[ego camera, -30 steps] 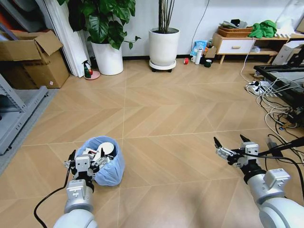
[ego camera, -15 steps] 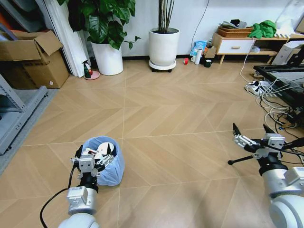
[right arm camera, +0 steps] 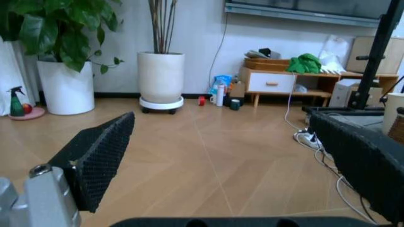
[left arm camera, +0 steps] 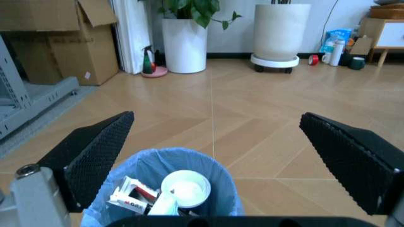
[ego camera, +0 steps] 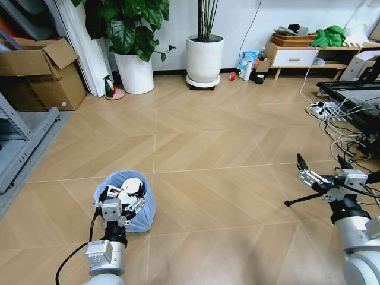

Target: Pick up the trash bin and place the garbage on the floor into it.

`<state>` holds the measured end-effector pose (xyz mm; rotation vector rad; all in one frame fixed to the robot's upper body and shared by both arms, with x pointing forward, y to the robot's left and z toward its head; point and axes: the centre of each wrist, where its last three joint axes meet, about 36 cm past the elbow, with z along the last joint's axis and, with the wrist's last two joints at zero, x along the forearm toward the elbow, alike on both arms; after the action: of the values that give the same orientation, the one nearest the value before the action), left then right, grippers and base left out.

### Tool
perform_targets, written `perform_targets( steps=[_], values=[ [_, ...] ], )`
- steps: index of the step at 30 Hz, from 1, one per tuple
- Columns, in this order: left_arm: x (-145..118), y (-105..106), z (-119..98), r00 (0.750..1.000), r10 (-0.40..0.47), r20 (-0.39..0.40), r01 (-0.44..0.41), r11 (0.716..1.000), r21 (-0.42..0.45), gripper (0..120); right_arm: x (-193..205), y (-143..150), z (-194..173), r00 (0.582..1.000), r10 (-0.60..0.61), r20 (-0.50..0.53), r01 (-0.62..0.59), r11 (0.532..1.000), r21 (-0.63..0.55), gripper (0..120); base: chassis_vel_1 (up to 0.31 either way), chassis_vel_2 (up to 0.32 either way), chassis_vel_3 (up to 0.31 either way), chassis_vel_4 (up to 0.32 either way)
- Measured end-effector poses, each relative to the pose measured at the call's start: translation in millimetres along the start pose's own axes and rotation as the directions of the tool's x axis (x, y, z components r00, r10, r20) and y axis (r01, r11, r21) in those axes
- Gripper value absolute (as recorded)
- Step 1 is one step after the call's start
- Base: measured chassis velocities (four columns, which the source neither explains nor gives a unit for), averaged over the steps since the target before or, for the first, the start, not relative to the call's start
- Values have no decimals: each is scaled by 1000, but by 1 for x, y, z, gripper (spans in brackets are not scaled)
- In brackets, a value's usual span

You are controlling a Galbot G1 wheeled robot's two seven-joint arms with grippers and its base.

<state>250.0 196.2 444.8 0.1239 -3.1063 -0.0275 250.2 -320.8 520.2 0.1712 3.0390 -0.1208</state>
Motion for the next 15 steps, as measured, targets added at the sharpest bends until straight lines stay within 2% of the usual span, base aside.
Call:
perform_targets(
  steps=[15],
  values=[
    [0, 0, 0, 1000, -1, -1, 1, 1000, -1, 100, 0, 0, 0, 1000, 1, 0, -1, 1000, 1, 100, 0, 0, 0, 0]
  ],
)
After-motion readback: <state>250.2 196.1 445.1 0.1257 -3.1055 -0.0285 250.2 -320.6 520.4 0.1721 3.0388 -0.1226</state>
